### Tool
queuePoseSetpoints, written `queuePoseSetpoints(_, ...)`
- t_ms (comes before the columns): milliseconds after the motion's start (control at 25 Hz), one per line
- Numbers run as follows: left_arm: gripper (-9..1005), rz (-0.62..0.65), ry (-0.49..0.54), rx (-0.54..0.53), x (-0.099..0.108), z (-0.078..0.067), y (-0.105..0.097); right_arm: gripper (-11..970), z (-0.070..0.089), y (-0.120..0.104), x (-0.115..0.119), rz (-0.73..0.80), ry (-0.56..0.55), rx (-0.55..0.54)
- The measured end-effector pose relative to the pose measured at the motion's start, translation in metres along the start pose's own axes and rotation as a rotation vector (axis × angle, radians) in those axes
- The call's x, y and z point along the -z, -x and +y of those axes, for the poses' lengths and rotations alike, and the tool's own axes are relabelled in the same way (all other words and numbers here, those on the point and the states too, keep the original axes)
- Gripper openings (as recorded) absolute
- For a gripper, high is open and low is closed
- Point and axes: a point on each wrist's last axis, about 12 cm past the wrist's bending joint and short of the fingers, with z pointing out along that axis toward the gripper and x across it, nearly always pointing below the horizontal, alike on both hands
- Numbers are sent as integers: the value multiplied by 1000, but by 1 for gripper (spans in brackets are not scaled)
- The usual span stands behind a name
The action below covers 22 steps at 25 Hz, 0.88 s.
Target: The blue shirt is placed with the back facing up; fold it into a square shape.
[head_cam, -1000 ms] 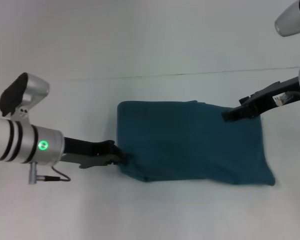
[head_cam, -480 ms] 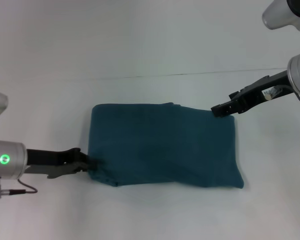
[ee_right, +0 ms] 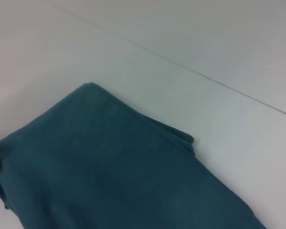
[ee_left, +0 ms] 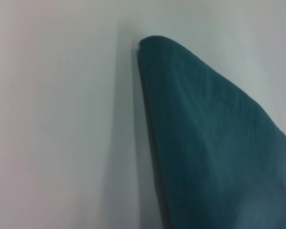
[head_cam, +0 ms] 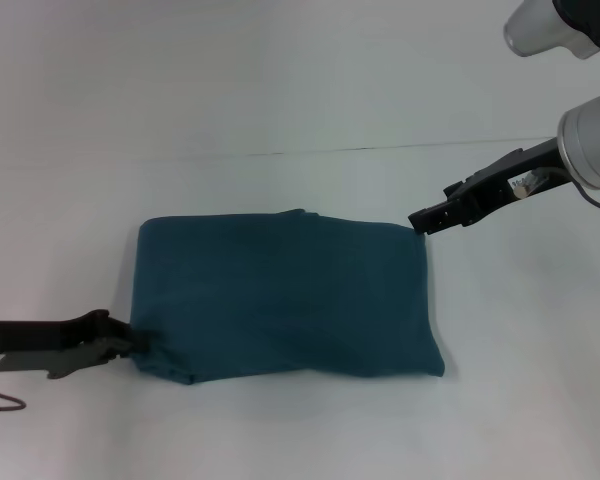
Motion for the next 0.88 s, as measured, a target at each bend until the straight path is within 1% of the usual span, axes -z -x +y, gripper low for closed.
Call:
queuePoseSetpoints(200,102,-1,15,16,5,6,-4,667,2,2,-3,7,10,5)
queuePoseSetpoints(440,107,3,14,22,6,7,-6,666,4,5,-4,7,14,9)
queuePoseSetpoints(560,109,-12,12,29,12,10,-8,666,4,6,-4,8,13,6)
queuePoseSetpoints(720,112,-13,5,27,19,10,-9,665,4,6,-4,7,13,5)
queuePoseSetpoints(880,115,-35,0,61,28,13,-11,664,4,7,-3,5,11,7)
